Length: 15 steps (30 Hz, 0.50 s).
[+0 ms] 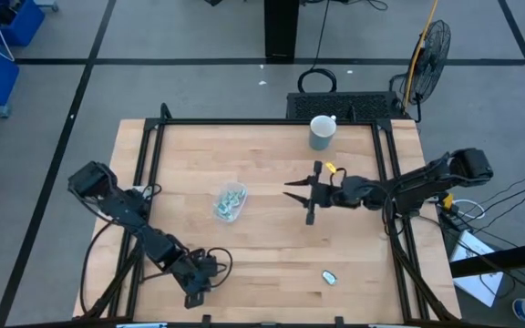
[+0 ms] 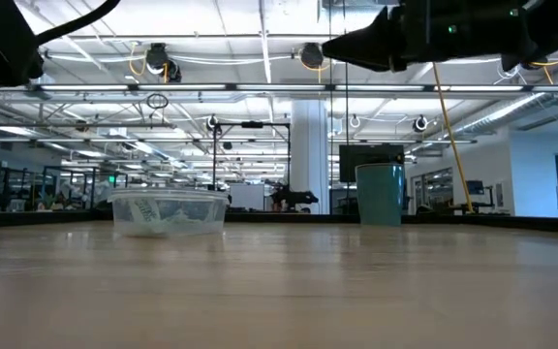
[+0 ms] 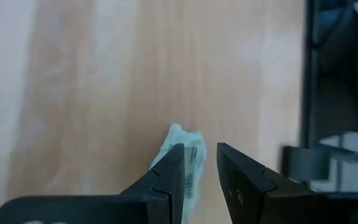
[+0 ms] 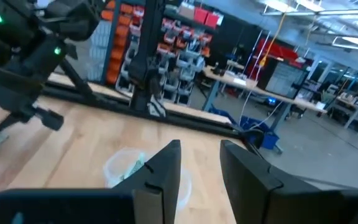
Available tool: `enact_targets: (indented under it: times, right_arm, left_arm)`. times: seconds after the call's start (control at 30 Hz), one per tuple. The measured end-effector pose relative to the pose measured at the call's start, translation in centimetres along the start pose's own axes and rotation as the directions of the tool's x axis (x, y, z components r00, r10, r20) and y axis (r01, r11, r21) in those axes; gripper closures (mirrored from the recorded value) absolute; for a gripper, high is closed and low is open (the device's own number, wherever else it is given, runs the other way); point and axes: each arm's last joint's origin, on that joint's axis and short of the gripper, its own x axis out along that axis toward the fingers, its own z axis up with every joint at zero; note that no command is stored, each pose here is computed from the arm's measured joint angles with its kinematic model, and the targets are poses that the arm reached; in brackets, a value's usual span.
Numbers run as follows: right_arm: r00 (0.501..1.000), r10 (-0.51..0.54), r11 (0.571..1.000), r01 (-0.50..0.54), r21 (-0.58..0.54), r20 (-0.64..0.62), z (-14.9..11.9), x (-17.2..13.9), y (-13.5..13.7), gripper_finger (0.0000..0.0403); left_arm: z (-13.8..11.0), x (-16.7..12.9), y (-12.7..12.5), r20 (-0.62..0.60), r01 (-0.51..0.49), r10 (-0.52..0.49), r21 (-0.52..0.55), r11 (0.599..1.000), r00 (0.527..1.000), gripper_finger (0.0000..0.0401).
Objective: Pick and place Stevia / Truvia into bins
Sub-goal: Put the green stevia packet into the transparent bin
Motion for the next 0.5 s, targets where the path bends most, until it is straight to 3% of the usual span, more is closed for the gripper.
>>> enact_targets:
  times: [0.13,0.37,0.5]
  right_arm:
    - [1.0,0.008,1.0,-0.008,-0.014,-0.023,-0.9,-0.57,0.11,0.0298]
    - [1.0,0.003,0.998,-0.003,-0.062,-0.008,-0.72,-0.57,0.05,0.0298]
    - [1.0,0.005,0.998,-0.006,-0.057,-0.015,-0.77,-0.55,0.07,0.0298]
  left_arm:
    - [0.12,0.0,0.15,0.026,-0.022,0.021,0.026,0.999,0.999,0.0304]
    - [0.37,-0.07,0.18,0.086,-0.073,0.051,0.272,0.96,0.995,0.0304]
    - [0.6,-0.1,0.52,0.125,-0.133,0.098,0.312,0.941,0.987,0.0304]
